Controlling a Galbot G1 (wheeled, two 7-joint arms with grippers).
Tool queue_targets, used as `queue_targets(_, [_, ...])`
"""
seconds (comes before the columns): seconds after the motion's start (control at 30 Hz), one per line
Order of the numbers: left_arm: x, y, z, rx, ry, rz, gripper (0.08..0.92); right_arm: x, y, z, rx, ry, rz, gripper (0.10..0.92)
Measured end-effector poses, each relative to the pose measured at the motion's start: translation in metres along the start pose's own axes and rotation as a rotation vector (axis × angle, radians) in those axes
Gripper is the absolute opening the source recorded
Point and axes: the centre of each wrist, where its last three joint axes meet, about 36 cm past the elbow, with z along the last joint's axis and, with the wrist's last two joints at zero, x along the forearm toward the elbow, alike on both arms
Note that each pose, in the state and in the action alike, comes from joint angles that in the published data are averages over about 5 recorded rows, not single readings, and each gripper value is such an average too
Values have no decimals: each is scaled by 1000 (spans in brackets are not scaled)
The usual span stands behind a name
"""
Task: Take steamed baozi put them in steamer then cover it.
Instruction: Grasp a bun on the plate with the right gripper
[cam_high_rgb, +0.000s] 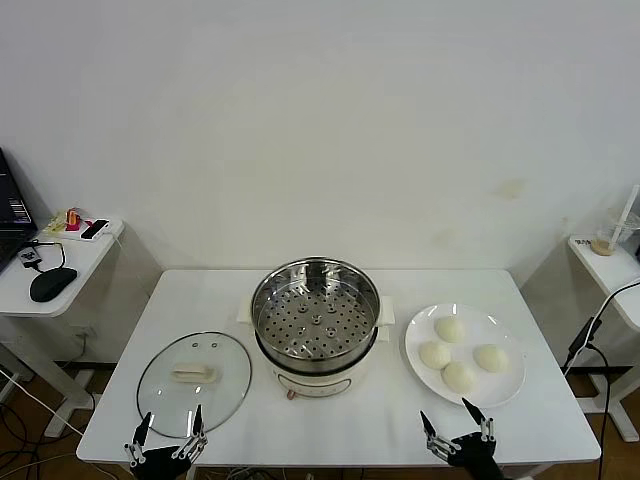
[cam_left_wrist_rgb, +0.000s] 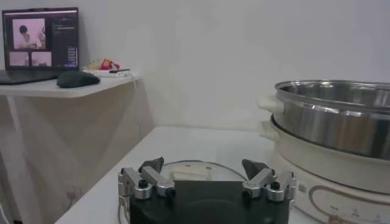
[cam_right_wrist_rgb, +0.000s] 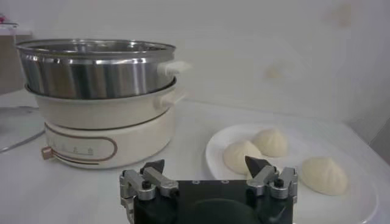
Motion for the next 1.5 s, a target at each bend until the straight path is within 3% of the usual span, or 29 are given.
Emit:
queue_targets(0.4, [-9, 6, -11, -48, -39, 19, 823, -31, -73, -36, 287, 21, 39, 823])
queue_targets(0.67, [-13, 11, -17, -111, -61, 62, 823, -75, -145, -80, 597, 86, -32, 823])
queue_targets(1.03, [-21, 12, -24, -151, -77, 92, 823, -163, -210, -159, 1023, 216, -294, 823])
queue_targets(1.5, [-33, 16, -29, -170, -93, 95, 823, -249, -219, -216, 1274, 461, -659, 823])
